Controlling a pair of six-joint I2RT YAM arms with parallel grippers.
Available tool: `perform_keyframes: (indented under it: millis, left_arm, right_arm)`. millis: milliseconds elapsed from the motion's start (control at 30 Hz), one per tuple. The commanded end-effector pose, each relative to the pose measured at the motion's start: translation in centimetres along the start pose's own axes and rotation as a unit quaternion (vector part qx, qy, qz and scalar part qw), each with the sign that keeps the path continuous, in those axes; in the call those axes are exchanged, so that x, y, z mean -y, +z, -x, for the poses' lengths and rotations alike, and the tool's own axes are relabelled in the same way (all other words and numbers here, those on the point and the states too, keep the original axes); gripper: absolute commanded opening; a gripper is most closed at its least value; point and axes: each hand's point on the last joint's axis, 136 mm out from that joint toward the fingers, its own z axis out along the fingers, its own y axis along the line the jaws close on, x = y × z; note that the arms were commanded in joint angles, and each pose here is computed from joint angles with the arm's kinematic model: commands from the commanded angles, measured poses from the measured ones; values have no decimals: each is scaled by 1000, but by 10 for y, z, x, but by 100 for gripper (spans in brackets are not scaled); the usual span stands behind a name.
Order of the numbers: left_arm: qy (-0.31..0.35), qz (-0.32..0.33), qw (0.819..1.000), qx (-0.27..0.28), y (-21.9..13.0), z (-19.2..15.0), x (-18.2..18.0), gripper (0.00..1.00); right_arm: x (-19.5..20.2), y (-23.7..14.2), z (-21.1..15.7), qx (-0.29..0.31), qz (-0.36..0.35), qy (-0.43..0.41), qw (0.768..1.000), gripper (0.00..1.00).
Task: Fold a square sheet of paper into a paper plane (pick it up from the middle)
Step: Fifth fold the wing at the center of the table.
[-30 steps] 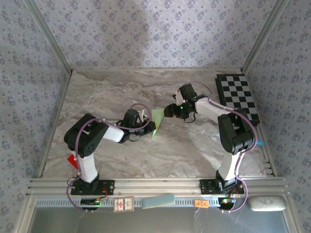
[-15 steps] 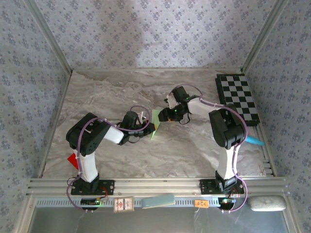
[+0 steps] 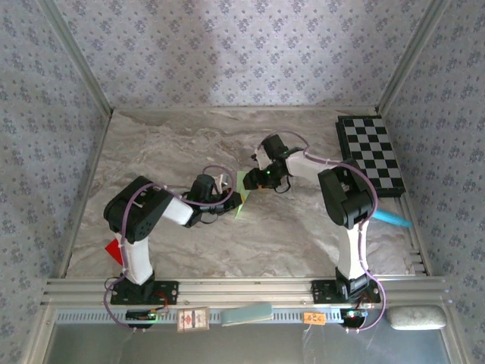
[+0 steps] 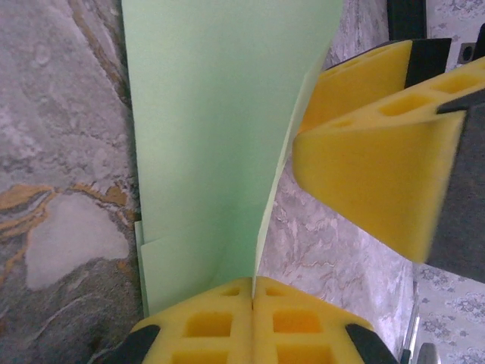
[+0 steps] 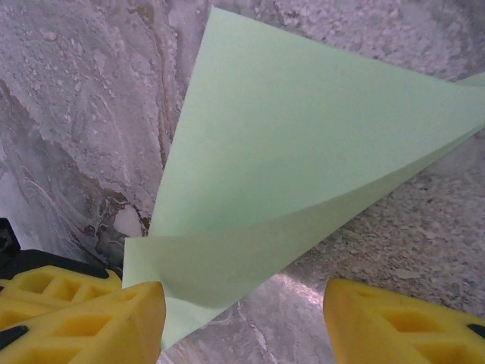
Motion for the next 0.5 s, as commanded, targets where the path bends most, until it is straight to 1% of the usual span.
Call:
perform_keyframes:
  millis: [0, 167, 300, 467]
  left_arm:
    - [-4, -4, 1000, -3, 1, -2, -5, 0]
    - [-5, -3, 1000, -4, 1, -3, -6, 1]
    - [-5, -3, 1000, -3, 1, -3, -5, 3]
    - [-5, 1, 1000, 0, -2, -2, -5, 10]
  right_arm:
    - [3, 9, -5, -21, -19, 1, 1000, 61]
    - [12, 19, -12, -39, -55, 17, 998, 63]
    - [21, 24, -17, -54, -99, 28, 993, 64]
    - [32, 26, -25, -76, -154, 37, 985, 65]
